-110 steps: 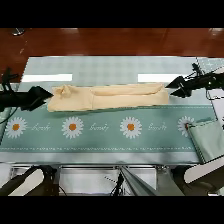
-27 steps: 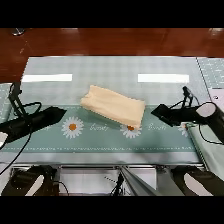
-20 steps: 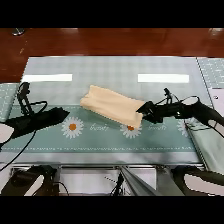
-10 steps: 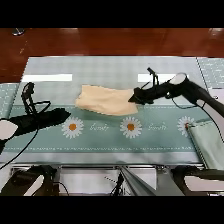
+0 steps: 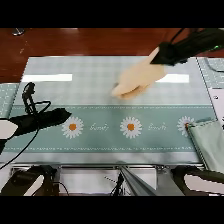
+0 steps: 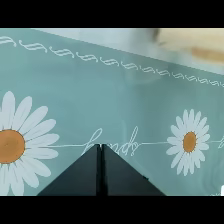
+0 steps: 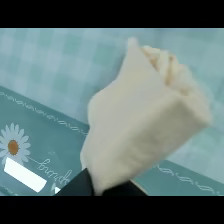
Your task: Fold the shirts.
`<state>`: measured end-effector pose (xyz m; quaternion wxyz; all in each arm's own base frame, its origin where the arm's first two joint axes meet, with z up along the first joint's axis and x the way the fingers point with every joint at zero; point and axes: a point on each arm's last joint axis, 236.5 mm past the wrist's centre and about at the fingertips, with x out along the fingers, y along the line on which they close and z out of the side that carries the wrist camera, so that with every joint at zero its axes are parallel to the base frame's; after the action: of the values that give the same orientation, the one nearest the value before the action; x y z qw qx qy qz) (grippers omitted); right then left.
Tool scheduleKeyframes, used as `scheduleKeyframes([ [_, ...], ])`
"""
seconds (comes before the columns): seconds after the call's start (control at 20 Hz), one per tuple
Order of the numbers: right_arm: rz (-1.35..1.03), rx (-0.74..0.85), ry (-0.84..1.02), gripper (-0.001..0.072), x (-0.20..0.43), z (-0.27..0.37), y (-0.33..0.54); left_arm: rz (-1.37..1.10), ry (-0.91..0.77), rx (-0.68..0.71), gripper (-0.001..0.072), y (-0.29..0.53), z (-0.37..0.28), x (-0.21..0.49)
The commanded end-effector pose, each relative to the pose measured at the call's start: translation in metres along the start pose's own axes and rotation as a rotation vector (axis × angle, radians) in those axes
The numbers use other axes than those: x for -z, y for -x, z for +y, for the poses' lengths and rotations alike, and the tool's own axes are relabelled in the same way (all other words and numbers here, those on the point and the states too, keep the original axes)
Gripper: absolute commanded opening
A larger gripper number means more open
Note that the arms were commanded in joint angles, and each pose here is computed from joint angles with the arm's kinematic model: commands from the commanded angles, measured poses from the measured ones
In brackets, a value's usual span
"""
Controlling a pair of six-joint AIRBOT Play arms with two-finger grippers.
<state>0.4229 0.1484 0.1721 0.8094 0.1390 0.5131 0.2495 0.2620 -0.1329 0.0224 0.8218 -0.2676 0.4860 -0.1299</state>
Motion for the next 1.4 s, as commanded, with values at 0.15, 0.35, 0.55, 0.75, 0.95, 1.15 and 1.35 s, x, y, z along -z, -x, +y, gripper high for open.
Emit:
scheduleKeyframes([
  [0.15, -0.118, 0.198, -0.191, 0.0022, 0.011, -0.069, 0.133, 0.000, -0.006, 0.004, 0.0019, 0.000, -0.001, 0.000],
  [0.35, -0.134, 0.337, -0.424, 0.0022, 0.061, -0.129, 0.202, -0.003, -0.021, 0.005, 0.0019, 0.000, -0.001, -0.001],
  [0.55, -0.157, 0.671, -0.686, 0.0022, 0.153, -0.183, 0.269, -0.040, -0.021, 0.008, 0.0019, 0.000, -0.002, -0.009],
  [0.75, -0.049, 0.851, -0.966, 0.0022, 0.275, -0.190, 0.266, -0.174, -0.063, 0.019, 0.0019, 0.004, -0.006, -0.041],
  [0.95, 0.040, 1.155, -1.262, 0.0223, 0.379, -0.185, 0.284, -0.192, -0.062, 0.022, 0.0019, 0.004, -0.007, -0.045],
  [1.15, 0.035, 1.187, -1.256, 0.0628, 0.378, -0.198, 0.285, -0.200, -0.062, 0.022, 0.0019, 0.005, -0.007, -0.047],
  [1.35, -0.098, 0.875, -1.054, 0.0330, 0.292, -0.214, 0.229, -0.376, -0.051, 0.054, 0.0018, 0.019, -0.017, -0.089],
])
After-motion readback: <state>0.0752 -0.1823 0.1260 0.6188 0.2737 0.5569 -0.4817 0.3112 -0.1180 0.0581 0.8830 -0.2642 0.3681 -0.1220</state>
